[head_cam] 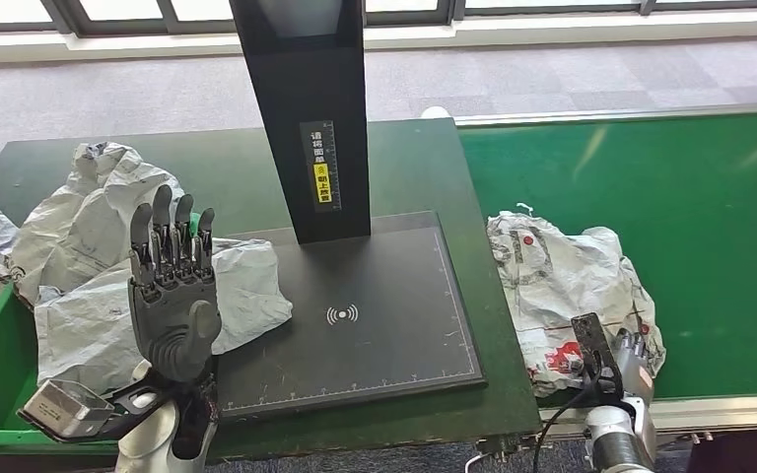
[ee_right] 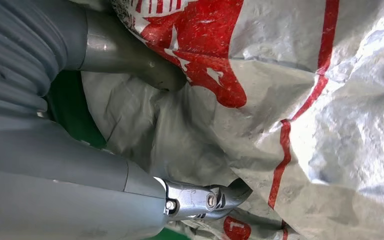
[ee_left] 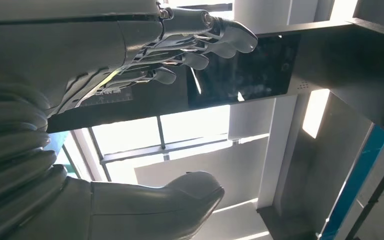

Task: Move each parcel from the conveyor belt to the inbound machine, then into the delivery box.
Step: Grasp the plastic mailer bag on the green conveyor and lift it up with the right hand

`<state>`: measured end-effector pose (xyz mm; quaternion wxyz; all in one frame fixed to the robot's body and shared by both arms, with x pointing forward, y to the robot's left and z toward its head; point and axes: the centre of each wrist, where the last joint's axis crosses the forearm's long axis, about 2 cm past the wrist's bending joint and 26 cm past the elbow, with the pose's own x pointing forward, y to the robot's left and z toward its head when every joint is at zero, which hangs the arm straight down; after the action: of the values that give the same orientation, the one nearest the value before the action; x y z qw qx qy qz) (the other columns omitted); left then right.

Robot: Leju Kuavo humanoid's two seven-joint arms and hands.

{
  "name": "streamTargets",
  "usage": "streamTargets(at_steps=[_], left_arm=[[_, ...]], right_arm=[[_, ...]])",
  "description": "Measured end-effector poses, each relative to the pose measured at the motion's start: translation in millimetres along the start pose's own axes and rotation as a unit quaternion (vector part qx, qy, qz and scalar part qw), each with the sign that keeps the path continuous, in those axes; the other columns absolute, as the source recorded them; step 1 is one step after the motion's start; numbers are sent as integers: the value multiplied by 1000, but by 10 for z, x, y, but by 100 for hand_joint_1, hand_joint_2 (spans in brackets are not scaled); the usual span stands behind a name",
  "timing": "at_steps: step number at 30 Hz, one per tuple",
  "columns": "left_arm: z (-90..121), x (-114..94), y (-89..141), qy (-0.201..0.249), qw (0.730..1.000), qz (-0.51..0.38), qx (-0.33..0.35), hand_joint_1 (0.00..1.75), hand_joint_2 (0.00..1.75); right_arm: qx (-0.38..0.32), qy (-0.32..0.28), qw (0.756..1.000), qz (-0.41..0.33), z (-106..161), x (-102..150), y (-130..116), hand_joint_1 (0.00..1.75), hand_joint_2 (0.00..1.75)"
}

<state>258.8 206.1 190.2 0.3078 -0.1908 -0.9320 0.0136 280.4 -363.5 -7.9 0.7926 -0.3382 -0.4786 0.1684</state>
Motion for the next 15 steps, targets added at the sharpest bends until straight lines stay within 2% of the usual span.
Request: streamTargets(at_steps=[1,5,15], left_arm=[[-2,5,5,-1,1000,-1,-1,0,175],[-9,21,25,-3,1000,-3,-2,0,175],[-9,27,34,-1,1000,-6,-4,0,175]], right_arm=[[10,0,1000,-10,-12,15,5,175,175],[30,-2,999,-24,-36,58,19,175,175],[15,-19,998,-58,-58,69,-5,175,175]])
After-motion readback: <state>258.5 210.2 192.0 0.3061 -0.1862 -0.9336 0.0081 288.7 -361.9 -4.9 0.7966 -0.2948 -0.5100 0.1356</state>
